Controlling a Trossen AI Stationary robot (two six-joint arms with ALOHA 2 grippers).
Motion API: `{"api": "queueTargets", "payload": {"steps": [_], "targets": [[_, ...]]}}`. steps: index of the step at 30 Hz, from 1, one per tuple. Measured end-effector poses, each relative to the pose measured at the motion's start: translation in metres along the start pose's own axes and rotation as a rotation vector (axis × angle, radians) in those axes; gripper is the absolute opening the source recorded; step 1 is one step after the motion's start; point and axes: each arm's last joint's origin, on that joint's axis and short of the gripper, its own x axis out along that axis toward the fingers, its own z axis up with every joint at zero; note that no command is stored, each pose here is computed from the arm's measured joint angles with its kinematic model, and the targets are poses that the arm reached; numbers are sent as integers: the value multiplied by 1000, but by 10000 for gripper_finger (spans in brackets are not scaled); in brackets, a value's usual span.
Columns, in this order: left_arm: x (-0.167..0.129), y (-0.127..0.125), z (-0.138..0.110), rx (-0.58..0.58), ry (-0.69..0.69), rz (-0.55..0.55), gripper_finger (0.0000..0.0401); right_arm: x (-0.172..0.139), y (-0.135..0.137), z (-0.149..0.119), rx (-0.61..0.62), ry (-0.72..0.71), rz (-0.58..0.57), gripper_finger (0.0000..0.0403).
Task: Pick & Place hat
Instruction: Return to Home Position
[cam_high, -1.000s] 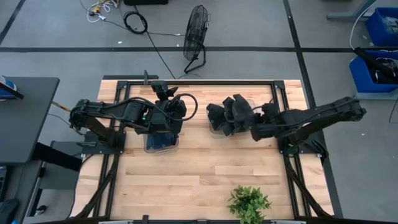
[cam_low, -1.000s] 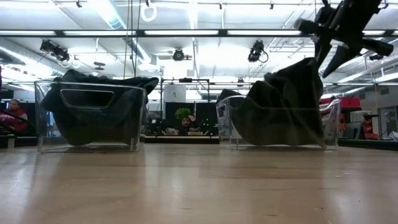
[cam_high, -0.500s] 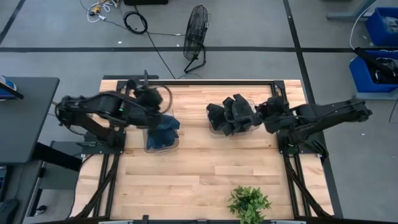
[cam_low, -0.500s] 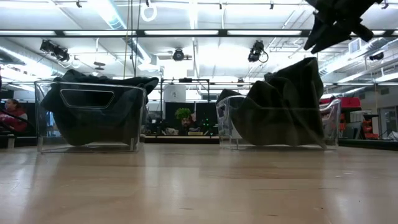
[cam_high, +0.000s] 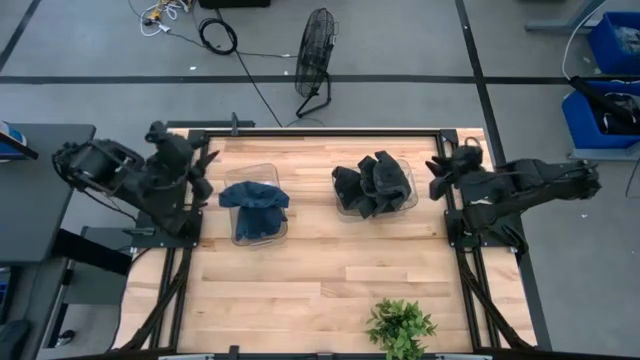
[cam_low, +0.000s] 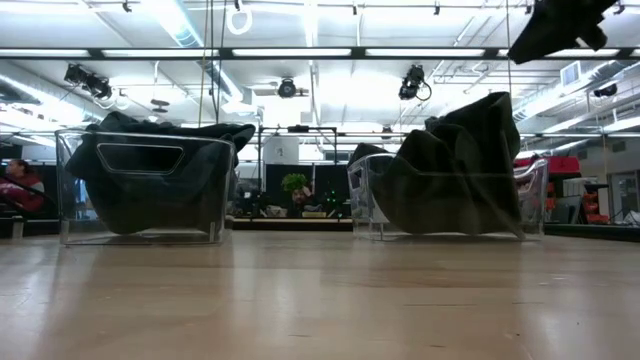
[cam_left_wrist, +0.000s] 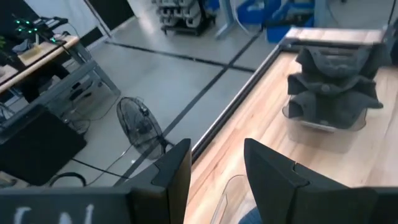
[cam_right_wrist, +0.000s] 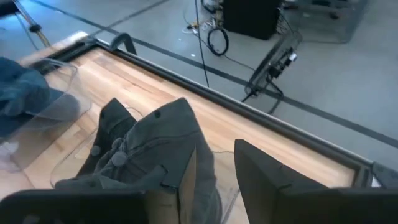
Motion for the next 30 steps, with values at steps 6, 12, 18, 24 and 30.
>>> {"api": "queueTargets", "payload": {"steps": [6,12,18,24,30], "targets": [[5,-2,-52,-60,-53,-10,154,-11,-16,2,-22,-40,48,117],[20,-19,-99,-77,-146,7,154,-18,-24,1,-54,-60,93,117],[30,-16,-140,-147,-175,-13,154,-9,-21,-18,-120,-99,150,117],[31,-10,-161,-253,-216,-83,154,0,-12,-30,-162,-226,294,117],[33,-10,-179,-219,-322,-86,154,6,2,-36,-287,-415,489,117]]}}
